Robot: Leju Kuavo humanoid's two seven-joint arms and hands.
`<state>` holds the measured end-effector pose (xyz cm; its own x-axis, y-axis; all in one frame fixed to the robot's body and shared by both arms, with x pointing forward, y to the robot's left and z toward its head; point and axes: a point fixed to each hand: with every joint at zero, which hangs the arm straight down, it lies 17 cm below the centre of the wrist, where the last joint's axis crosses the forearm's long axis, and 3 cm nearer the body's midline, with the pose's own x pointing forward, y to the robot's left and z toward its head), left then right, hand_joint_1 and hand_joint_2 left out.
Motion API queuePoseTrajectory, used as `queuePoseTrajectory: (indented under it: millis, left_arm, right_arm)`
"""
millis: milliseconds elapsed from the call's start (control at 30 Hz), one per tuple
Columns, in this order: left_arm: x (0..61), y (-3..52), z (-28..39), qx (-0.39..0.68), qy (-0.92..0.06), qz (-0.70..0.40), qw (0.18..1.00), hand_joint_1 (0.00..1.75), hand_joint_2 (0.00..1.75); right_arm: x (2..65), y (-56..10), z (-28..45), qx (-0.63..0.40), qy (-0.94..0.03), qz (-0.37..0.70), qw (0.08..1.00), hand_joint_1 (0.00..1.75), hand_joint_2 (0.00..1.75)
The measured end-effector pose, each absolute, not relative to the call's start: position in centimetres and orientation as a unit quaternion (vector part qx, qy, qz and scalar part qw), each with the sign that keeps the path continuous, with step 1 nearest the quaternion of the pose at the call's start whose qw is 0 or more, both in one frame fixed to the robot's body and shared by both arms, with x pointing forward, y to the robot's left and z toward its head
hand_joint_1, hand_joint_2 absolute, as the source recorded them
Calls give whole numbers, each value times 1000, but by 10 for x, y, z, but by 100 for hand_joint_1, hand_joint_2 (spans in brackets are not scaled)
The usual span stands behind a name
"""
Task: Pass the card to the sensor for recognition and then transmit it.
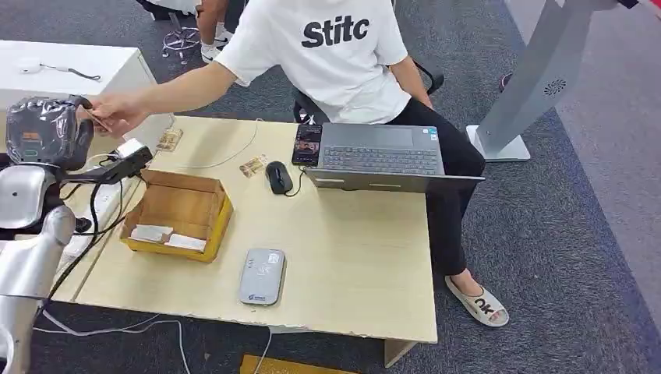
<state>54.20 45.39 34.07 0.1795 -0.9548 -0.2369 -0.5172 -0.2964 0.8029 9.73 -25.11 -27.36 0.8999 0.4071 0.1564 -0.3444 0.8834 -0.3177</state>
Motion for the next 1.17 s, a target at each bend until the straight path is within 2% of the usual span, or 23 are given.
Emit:
queuePoseTrajectory:
  millis: [200, 300, 467, 633, 767, 933, 1167]
  left_arm:
    - [522, 437, 319, 685, -574, -341, 291, 0, 175]
    - [478, 419, 308, 674, -616, -316, 258, 0, 175]
    - [400, 393, 285, 638, -672, -284, 248, 0, 175]
    - [336, 406, 264, 594, -721, -190, 301, 0, 175]
    - [301, 451, 220, 576, -705, -96, 402, 0, 175]
    - [260, 501, 155, 575, -656, -23, 489, 0, 175]
    - [179, 550, 31, 624, -484, 44, 612, 0, 175]
  right_arm:
    - [96, -253, -273, -146, -112, 184, 965, 0, 175]
    - [92, -254, -274, -147, -107, 173, 968, 0, 175]
    - [86, -256, -275, -149, -100, 155, 972, 0, 175]
    - [82, -258, -275, -152, -98, 134, 974, 0, 175]
    - [80, -260, -275, -156, -97, 118, 976, 0, 175]
    - [80, -260, -275, -159, -101, 105, 977, 0, 175]
    - [77, -257, -275, -159, -93, 96, 978, 0, 175]
